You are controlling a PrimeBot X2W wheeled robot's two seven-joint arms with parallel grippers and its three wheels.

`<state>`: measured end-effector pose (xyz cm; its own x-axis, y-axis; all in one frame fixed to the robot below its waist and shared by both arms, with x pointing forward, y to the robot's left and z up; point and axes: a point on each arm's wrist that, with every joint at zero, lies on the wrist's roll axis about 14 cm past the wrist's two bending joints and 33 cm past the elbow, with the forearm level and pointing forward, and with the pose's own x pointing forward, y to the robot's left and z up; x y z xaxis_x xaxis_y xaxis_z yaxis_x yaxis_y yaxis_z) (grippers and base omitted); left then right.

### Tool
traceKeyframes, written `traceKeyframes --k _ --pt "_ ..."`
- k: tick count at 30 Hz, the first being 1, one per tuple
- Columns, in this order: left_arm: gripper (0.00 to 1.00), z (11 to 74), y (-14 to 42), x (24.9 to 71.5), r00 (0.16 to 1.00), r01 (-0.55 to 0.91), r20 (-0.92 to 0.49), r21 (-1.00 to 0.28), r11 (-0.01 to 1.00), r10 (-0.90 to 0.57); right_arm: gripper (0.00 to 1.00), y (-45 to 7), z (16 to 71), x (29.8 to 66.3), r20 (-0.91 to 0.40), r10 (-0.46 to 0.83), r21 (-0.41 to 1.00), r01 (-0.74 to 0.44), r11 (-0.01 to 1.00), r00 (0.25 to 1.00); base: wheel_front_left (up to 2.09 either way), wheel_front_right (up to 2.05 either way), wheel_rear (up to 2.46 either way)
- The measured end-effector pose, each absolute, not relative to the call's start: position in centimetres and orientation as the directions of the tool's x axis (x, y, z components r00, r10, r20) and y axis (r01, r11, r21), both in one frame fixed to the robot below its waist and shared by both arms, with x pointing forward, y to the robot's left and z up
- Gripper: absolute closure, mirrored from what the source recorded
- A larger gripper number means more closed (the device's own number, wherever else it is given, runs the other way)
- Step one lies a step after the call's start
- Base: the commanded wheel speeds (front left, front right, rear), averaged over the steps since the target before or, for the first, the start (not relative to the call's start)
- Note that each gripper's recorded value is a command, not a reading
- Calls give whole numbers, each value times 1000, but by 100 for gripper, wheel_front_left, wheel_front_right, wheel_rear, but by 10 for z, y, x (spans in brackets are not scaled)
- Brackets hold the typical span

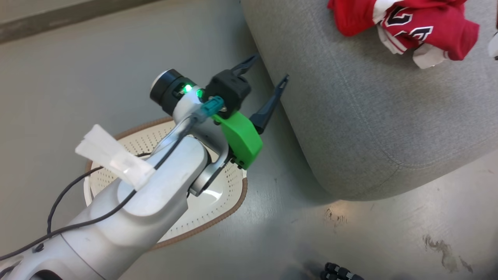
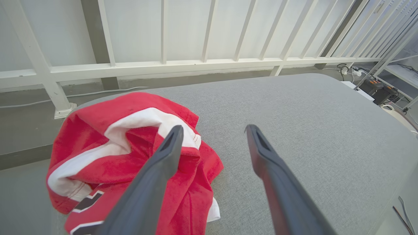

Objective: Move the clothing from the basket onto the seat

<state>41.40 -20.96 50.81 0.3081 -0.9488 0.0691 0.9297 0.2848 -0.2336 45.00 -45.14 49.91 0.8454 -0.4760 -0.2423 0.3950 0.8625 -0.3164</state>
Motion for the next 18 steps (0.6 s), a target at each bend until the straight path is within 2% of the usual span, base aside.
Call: traceKeyframes --k 9,18 --pt "0 519 -182 434 453 870 79 -258 421 -888 0 -455 548 437 -101 -455 -293 410 864 885 0 0 0" --pt "0 508 -121 450 634 748 38 -284 600 -772 0 -419 537 438 -81 -368 -212 345 914 926 0 0 0"
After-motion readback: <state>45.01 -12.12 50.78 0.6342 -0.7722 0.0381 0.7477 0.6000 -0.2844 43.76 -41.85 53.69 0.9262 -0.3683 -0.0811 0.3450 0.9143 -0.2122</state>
